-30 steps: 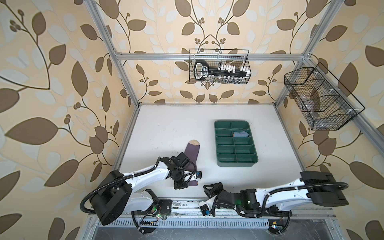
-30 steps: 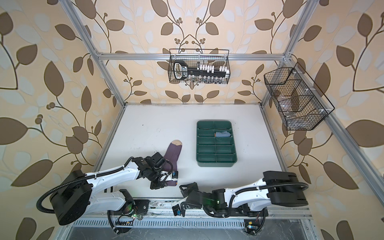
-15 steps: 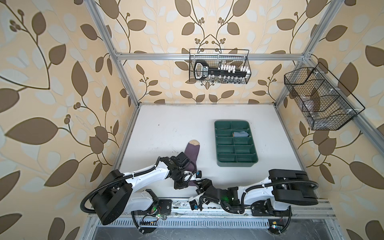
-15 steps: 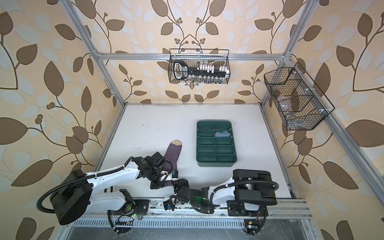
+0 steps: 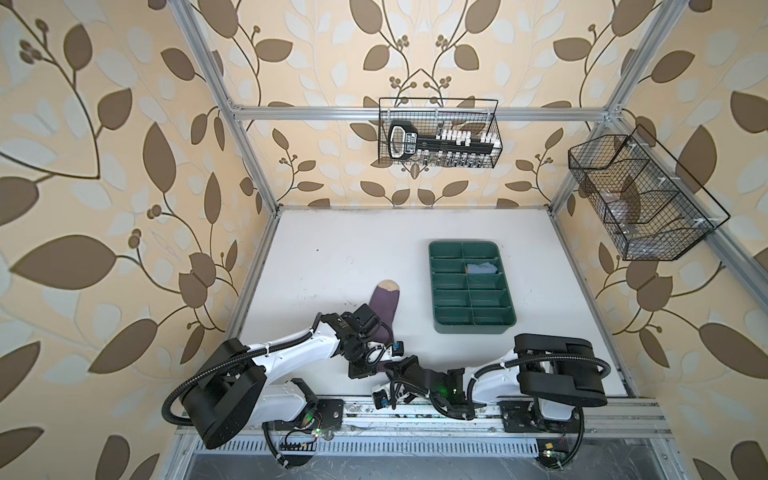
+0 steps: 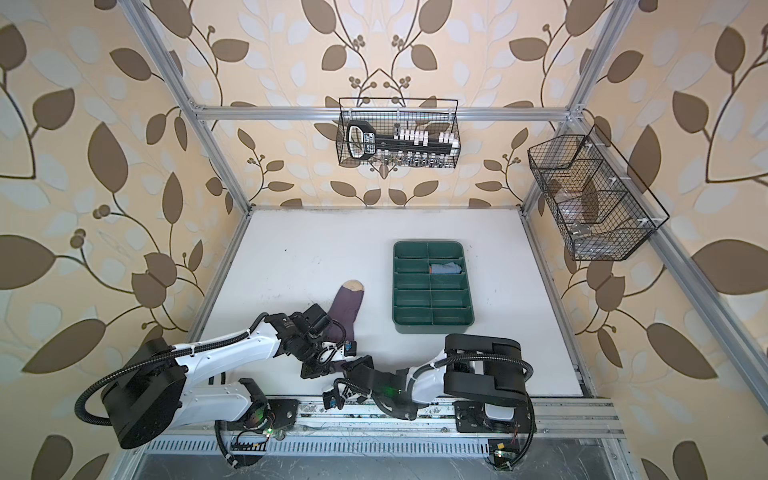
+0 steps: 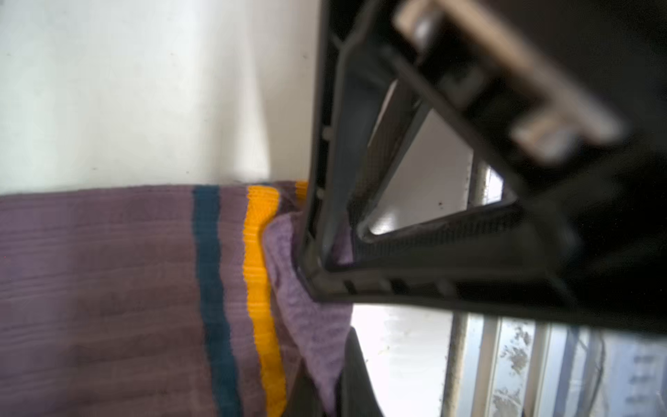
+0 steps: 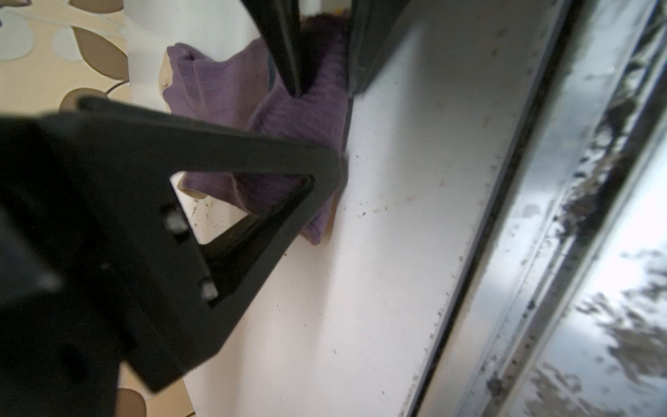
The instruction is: Roll the socks
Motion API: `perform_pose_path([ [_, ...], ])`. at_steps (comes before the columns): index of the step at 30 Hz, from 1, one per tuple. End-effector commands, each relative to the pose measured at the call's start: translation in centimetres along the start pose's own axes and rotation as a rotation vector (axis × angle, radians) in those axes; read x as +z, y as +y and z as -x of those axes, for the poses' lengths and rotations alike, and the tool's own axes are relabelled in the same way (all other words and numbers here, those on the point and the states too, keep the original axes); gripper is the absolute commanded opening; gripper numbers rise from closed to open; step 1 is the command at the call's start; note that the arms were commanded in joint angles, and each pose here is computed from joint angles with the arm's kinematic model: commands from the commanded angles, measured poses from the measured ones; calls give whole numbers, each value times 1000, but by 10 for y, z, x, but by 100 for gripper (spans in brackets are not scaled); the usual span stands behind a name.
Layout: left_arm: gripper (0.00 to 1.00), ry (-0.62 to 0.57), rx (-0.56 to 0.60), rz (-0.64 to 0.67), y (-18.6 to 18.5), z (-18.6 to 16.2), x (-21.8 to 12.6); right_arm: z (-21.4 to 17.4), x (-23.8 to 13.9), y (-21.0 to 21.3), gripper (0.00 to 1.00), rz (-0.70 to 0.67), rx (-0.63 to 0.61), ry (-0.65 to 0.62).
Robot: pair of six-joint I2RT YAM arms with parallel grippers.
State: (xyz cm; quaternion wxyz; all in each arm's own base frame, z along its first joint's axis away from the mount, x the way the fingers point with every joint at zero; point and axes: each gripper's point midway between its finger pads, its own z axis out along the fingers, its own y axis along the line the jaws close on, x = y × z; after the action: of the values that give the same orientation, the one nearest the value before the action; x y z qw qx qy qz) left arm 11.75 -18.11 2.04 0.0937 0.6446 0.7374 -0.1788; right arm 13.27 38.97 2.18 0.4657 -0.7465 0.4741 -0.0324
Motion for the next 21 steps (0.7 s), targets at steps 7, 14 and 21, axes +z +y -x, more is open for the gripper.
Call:
perform_pose_path([
  [7,23,-46,-19,89,15,20,-25,-15,-2,28,0,158,-8,69],
  [14,37,-86,14,269,29,28,-66,-12,-23,36,0,314,50,68],
  [21,38,-239,-125,719,71,35,-147,-2,-43,34,0,505,145,34],
])
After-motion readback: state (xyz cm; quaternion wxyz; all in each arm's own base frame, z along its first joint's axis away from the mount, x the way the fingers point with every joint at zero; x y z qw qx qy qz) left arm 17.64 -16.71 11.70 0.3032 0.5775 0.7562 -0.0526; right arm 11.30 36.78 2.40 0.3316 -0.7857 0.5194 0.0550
